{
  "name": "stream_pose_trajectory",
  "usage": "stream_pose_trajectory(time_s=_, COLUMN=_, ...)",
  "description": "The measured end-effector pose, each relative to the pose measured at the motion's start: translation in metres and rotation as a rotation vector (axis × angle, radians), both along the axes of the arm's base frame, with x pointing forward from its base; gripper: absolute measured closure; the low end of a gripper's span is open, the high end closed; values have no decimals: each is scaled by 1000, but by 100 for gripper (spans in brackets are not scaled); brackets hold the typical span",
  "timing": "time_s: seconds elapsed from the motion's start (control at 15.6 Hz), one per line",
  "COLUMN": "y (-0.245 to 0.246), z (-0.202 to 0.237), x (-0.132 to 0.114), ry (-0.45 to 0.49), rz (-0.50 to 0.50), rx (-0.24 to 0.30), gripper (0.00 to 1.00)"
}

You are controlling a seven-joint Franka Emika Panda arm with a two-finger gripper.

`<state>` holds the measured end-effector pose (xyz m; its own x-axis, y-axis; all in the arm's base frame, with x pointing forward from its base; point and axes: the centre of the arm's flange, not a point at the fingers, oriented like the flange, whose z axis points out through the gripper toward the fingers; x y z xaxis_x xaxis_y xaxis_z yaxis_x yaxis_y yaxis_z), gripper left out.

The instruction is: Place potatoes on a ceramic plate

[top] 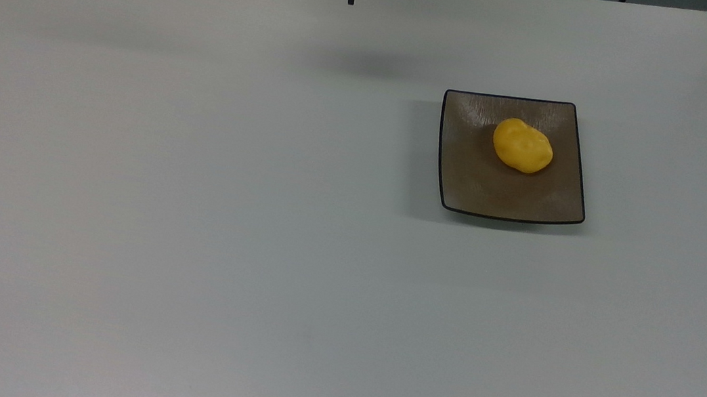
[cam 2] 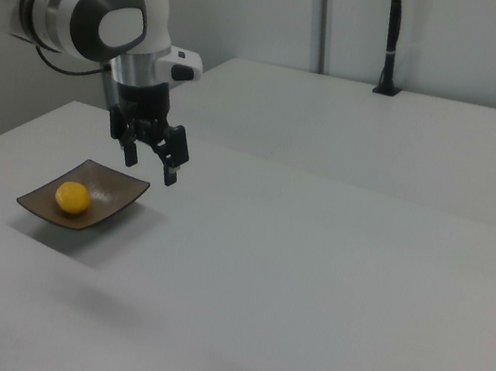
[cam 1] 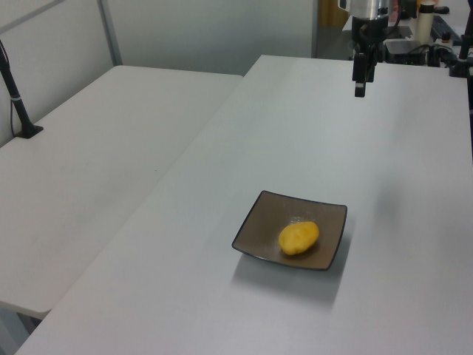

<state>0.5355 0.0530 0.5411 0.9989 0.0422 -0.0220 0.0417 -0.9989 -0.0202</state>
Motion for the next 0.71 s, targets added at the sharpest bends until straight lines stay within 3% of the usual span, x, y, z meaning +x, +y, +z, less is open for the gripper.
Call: stream_pose_trajectory(time_s=0.71, y=-2, z=-1, x=0, ry=2, rz=11, rx=-38, gripper=0)
